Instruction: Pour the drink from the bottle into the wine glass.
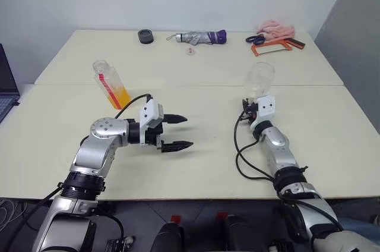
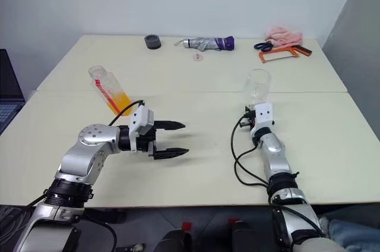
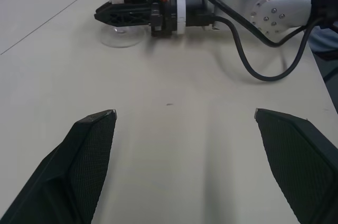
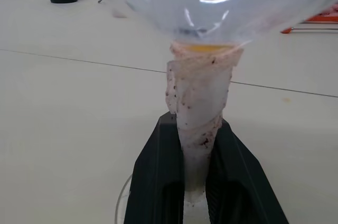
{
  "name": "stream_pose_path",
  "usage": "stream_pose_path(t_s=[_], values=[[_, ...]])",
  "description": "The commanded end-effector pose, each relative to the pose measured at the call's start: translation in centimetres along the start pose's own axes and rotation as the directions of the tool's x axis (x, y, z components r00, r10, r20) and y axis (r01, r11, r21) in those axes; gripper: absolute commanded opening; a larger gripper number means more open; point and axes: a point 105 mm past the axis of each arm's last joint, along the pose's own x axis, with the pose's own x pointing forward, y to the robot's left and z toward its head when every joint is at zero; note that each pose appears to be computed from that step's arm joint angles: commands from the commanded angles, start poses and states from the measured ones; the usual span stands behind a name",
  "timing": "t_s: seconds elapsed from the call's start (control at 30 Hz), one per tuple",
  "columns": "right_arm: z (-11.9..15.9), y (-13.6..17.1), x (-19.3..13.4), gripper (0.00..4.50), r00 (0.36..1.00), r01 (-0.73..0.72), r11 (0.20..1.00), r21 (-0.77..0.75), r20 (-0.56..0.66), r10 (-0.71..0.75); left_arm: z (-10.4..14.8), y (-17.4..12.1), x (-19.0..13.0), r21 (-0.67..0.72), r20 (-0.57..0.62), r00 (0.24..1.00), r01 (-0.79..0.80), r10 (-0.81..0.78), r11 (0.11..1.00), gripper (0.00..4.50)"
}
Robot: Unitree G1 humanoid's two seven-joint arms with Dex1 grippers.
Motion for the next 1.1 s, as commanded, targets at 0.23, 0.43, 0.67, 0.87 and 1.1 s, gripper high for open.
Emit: stream_pose_path(t_s=[0.23, 0.43, 0.67, 0.87, 1.1], values=[[4.2, 9.6, 2.7, 0.19, 0.93, -0.342, 0.938, -0.064, 0.117, 0.347, 0.7, 2.1, -3.0, 0.033, 0.029, 0.965, -0.261, 0.26, 0.965, 4.5], [5.5, 16.0, 4.0, 0.19, 0.841, -0.527, 0.846, -0.078, 0.098, 0.532, -0.5, 2.5, -5.7, 0.063, -0.018, 0.911, -0.411, 0.413, 0.91, 4.5], [4.6, 18.9, 3.6, 0.19, 0.79, -0.608, 0.792, -0.056, 0.055, 0.61, -0.6, 1.5, -7.8, 0.025, -0.012, 0.878, -0.478, 0.478, 0.878, 4.5], [3.4, 19.3, 3.0, 0.19, 0.782, -0.621, 0.782, -0.049, 0.031, 0.623, -0.3, 1.3, -8.4, 0.017, -0.007, 0.866, -0.499, 0.499, 0.866, 4.5], [2.9, 19.0, 2.7, 0.91, 0.79, -0.611, 0.791, -0.026, 0.041, 0.611, 0.2, 1.2, -8.1, 0.013, 0.009, 0.874, -0.486, 0.486, 0.874, 4.5]])
